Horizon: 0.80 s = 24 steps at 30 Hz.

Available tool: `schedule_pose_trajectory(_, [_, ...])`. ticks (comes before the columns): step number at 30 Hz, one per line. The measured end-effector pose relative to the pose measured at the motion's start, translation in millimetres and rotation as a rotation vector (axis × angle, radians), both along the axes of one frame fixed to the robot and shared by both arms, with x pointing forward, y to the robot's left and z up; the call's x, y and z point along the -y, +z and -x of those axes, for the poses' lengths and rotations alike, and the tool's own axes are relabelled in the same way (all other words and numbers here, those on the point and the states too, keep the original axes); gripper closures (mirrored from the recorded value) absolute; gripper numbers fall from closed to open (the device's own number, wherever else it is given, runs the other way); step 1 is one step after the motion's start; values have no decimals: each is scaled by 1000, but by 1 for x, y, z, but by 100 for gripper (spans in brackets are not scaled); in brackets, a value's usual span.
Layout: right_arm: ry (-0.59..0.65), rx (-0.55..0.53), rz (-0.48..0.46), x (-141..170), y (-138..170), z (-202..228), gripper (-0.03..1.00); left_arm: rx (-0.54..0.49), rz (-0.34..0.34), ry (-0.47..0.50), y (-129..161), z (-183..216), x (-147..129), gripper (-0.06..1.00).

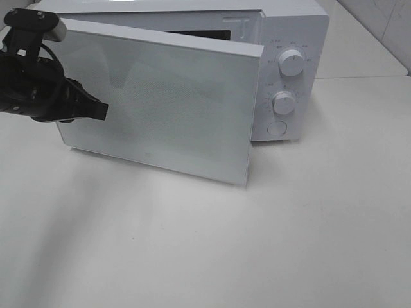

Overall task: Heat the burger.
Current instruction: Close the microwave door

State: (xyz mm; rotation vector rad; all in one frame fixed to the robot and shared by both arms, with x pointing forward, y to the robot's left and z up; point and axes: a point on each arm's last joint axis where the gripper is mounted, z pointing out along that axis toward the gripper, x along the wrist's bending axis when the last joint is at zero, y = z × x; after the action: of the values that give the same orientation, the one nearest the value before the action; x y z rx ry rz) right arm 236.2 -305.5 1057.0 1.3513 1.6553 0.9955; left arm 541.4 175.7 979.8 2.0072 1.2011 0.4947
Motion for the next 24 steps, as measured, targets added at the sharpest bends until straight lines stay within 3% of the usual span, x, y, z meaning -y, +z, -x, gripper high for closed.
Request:
schedule_pose_trajectory(12, [0, 0, 0, 0, 0, 0, 37, 52, -12, -63, 2, -15, 40, 94])
schedule_pose_trajectory(24, [0, 0, 0, 0, 0, 0, 37, 109, 12, -165, 1, -43, 104, 94])
